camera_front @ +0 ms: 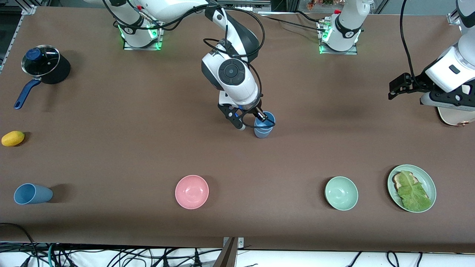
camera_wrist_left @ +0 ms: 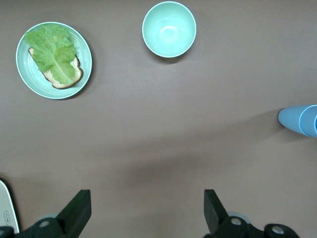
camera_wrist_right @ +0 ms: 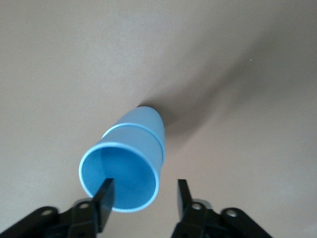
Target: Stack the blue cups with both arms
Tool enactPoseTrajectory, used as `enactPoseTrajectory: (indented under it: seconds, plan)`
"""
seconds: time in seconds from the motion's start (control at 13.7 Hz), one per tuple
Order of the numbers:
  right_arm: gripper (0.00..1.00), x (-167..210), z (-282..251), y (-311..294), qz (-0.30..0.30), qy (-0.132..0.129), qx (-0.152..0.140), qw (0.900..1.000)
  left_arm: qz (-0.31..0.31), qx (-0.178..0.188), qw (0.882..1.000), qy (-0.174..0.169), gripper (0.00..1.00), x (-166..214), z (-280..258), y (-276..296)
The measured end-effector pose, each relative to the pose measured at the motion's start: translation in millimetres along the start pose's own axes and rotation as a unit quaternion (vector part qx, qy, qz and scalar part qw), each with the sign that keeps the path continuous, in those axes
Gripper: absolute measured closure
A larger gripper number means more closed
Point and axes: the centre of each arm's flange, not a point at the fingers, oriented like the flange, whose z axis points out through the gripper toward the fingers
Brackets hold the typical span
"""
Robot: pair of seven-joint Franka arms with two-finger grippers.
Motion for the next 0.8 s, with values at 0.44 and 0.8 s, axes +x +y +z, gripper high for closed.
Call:
enactPoseTrajectory:
  seconds: [0.44, 0.8]
  plan:
    - [0.0, 46.9, -52.7, 16.6, -0.09, -0.003, -0.082, 0.993, 0.0, 0.0, 1.0, 0.0, 0.0, 0.0, -0.1, 0.0]
    - [0.0, 138.4, -90.6, 51.0, -0.187, -0.007, -0.181, 0.966, 0.0, 0.0, 1.0, 0.0, 0.0, 0.0, -0.3, 0.2]
